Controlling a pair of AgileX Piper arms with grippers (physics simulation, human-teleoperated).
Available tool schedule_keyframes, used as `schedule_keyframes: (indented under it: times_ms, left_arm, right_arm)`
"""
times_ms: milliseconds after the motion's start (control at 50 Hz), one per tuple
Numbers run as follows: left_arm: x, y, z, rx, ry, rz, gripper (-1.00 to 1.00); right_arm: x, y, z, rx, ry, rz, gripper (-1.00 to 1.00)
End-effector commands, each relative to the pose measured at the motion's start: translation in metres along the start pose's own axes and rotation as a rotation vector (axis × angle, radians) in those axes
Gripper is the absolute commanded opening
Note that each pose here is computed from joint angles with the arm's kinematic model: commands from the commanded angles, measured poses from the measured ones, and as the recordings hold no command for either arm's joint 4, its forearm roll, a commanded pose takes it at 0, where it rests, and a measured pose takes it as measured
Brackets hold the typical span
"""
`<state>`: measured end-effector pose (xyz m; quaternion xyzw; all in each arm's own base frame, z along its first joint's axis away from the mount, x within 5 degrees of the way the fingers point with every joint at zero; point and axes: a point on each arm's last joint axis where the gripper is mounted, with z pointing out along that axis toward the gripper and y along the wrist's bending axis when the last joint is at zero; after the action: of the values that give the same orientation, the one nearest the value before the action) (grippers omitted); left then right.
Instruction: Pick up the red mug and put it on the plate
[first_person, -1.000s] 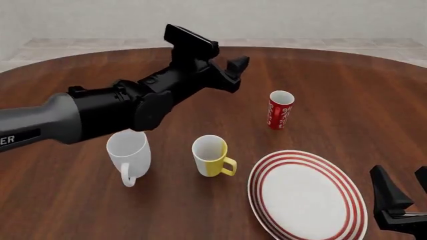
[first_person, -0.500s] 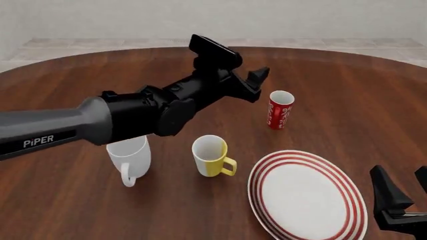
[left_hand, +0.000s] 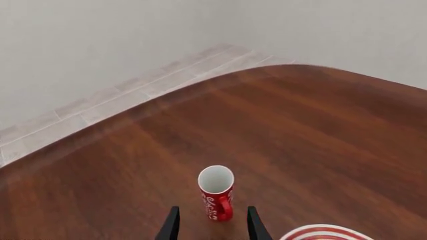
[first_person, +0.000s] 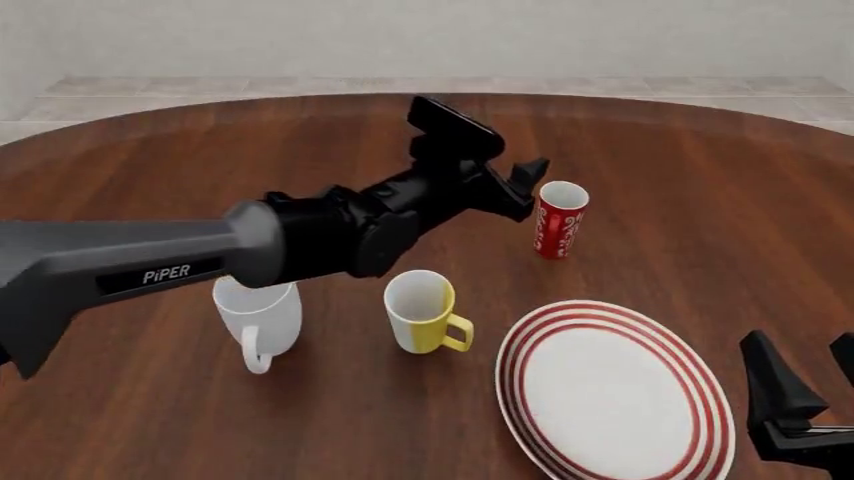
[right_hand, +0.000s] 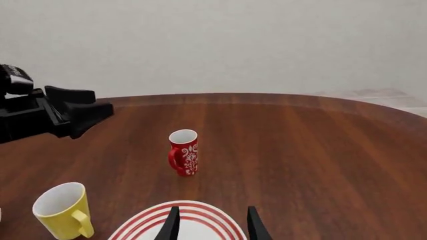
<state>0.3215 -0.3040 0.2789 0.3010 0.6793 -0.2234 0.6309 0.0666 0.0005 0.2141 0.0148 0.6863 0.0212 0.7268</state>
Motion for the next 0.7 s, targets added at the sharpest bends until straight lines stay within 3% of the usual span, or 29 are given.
schedule_keyframes:
  times_ms: [20,200,700]
  left_arm:
    - [0.011,0.003,0.012,-0.007,0.016,0.003,1.0]
    - [0.025,0.003,0.023,-0.008,0.037,0.003,1.0]
    - [0.042,-0.006,0.04,0.01,0.056,0.006,1.0]
  right_arm:
    - [0.0,0.0,0.0,0.0,0.001,0.003,1.0]
    - [0.0,0.0,0.002,0.001,0.004,0.005,1.0]
    - [0.0,0.0,0.003,-0.002,0.006,0.001,1.0]
